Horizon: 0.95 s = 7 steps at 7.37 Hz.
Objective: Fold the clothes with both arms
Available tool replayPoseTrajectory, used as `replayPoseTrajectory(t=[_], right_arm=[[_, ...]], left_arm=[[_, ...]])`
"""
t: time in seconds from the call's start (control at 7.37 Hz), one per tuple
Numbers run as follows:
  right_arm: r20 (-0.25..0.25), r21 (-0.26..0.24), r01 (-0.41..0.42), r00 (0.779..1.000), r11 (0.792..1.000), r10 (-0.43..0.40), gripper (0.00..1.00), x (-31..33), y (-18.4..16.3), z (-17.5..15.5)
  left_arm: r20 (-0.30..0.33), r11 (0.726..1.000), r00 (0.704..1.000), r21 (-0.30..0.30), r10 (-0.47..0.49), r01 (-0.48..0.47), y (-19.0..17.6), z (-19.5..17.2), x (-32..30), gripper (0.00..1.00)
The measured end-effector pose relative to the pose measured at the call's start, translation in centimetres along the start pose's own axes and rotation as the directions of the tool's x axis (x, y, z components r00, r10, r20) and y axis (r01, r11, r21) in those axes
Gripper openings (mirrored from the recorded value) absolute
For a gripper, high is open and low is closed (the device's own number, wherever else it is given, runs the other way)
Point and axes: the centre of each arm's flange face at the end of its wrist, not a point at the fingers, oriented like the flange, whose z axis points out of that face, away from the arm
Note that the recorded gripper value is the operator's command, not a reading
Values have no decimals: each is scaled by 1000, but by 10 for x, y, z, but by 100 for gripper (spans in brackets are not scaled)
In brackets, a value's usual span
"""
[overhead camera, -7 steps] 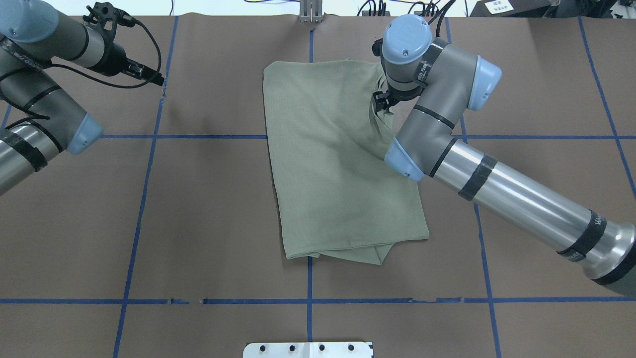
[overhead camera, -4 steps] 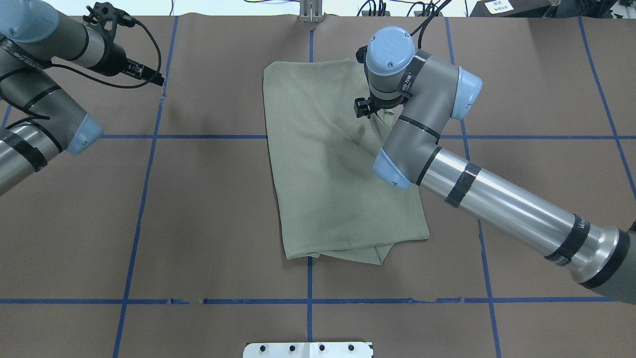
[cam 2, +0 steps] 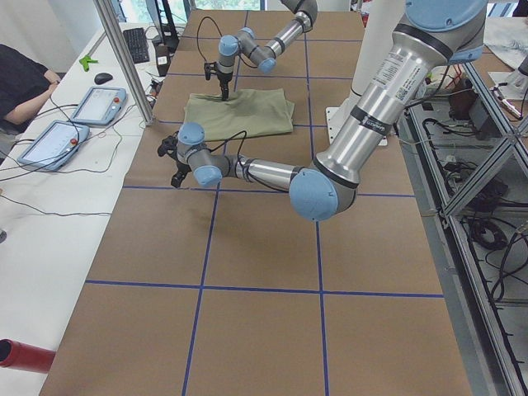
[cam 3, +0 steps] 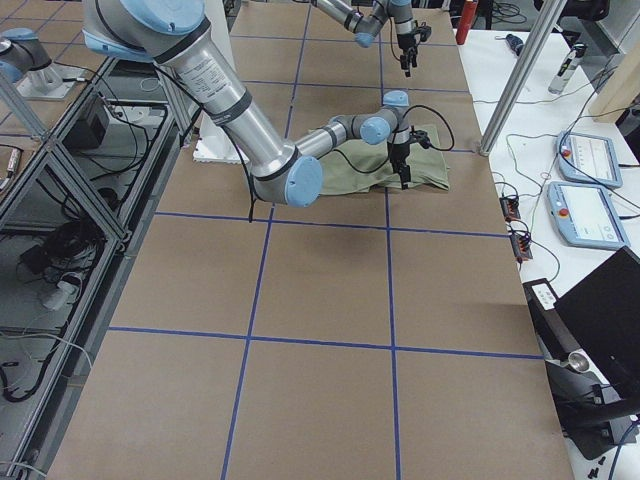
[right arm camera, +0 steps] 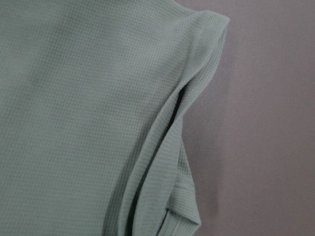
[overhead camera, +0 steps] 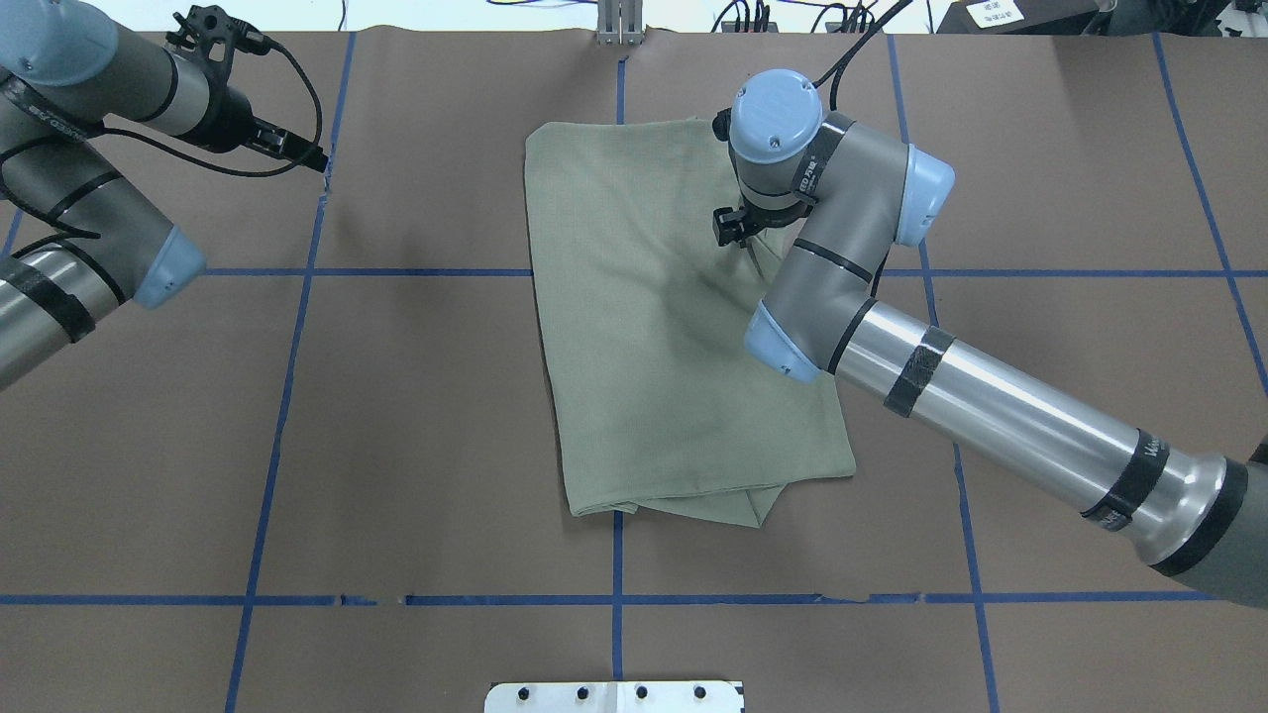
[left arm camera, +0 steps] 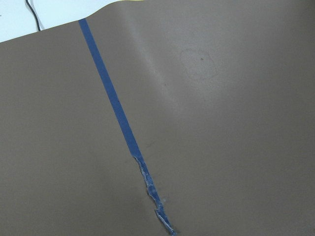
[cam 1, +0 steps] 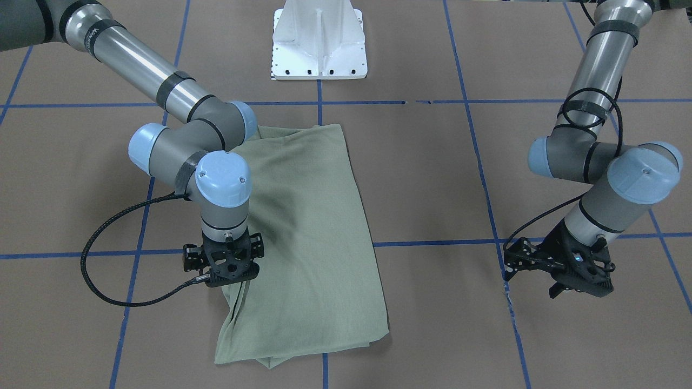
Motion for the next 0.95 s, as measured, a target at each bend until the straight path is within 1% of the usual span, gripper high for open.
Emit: replayPoseTrajectory(t=[0.27,0.41,0.54,0.68,0.81,0.95], right_arm=[[-65,-51,67,995,996,-70,100,27,-3,9],[-110,-76,102,988,992,-110,100,52,2,23],[-144,-84,129,980,988,-140,100,72,6,32],[-160,-88,137,976,987,-150,100,89,8,36],[-130,-80,121,983,989,-131,100,99,6,30],[-48,-55,81,995,995,-84,100,102,3,14]], left_arm=[[0,1000,1000,0,0,0,0,0,0,100],[0,1000,1000,0,0,0,0,0,0,100],[-2,1000,1000,3,2,-2,-1,-1,1,100],[-8,1000,1000,9,-2,2,-3,-4,6,100],[-27,999,999,18,-42,43,-7,-12,17,100],[-65,993,991,18,-116,117,-4,-20,37,100]])
